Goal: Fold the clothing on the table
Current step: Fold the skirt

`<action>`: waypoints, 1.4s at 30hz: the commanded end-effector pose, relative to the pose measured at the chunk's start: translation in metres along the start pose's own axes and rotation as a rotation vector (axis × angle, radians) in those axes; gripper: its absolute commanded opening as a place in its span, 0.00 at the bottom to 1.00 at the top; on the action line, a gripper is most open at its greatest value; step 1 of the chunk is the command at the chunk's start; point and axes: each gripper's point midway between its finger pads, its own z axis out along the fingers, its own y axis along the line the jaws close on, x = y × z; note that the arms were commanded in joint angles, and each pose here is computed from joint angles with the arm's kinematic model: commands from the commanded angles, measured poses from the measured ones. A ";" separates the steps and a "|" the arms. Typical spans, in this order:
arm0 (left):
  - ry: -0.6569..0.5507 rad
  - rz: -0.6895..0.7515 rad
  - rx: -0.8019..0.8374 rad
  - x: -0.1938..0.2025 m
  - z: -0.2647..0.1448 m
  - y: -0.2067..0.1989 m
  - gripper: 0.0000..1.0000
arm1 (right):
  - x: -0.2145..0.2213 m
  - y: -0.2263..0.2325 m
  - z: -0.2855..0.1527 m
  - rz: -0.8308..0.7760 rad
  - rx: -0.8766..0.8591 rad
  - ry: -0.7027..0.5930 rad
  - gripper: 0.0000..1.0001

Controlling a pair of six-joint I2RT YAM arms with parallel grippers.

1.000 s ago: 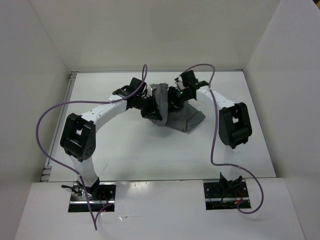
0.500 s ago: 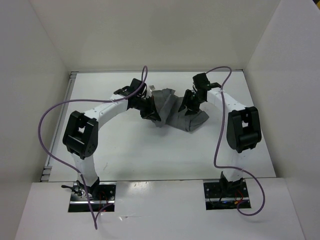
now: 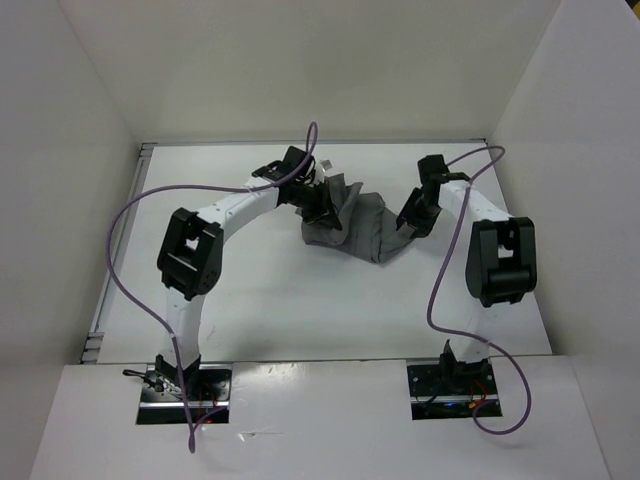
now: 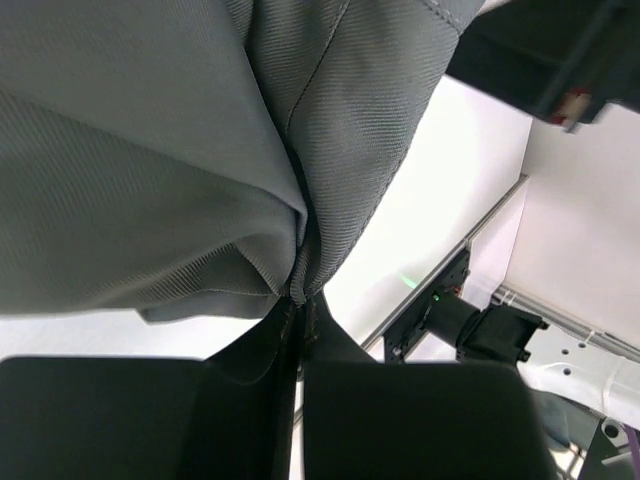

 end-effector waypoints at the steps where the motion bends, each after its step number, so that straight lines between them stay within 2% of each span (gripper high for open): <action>1: 0.043 0.020 0.055 0.001 0.016 -0.012 0.00 | 0.014 0.024 0.029 -0.032 -0.073 0.057 0.51; 8: 0.091 0.035 0.072 0.008 0.050 -0.025 0.00 | 0.035 0.051 0.056 -0.060 -0.136 0.130 0.50; 17: 0.117 0.040 0.100 0.008 0.068 -0.039 0.01 | 0.051 0.068 0.070 -0.053 -0.183 0.176 0.50; 18: 0.124 0.046 0.102 0.011 0.070 -0.042 0.05 | 0.053 0.066 0.070 -0.052 -0.174 0.185 0.50; 19: 0.116 0.053 0.109 0.009 0.069 -0.046 0.13 | 0.049 0.067 0.066 -0.053 -0.172 0.165 0.50; 20: 0.116 0.053 0.109 0.009 0.068 -0.046 0.32 | 0.048 0.064 0.064 -0.053 -0.155 0.154 0.50; 22: 0.129 0.032 0.148 0.010 0.068 -0.053 0.46 | 0.041 0.064 0.048 -0.055 -0.151 0.117 0.50; 27: 0.087 0.101 0.280 -0.002 0.038 -0.107 0.52 | 0.025 0.042 0.001 -0.042 -0.040 0.003 0.50; 30: 0.034 0.176 0.360 -0.012 -0.004 -0.152 0.56 | 0.004 0.023 -0.040 -0.007 0.016 -0.110 0.50; 33: -0.013 0.226 0.399 -0.011 -0.044 -0.173 0.57 | -0.018 0.021 -0.090 0.025 -0.003 -0.240 0.50; 35: -0.075 0.227 0.354 -0.018 -0.065 -0.158 0.57 | -0.023 0.024 -0.109 0.019 -0.029 -0.271 0.50; 36: -0.106 0.227 0.324 -0.023 -0.069 -0.148 0.57 | -0.021 0.038 -0.117 0.001 -0.096 -0.248 0.50; 38: -0.232 0.202 0.138 -0.049 -0.080 -0.102 0.56 | -0.018 0.061 -0.129 -0.052 -0.184 -0.238 0.54; 39: -0.221 0.148 0.030 -0.047 -0.074 -0.066 0.53 | -0.010 0.078 -0.129 -0.086 -0.248 -0.203 0.55; 40: -0.262 0.118 -0.063 -0.055 -0.077 -0.040 0.50 | -0.005 0.101 -0.132 -0.125 -0.310 -0.208 0.55; 42: -0.291 0.063 -0.119 -0.065 -0.091 0.000 0.46 | -0.001 0.127 -0.129 -0.211 -0.358 -0.203 0.57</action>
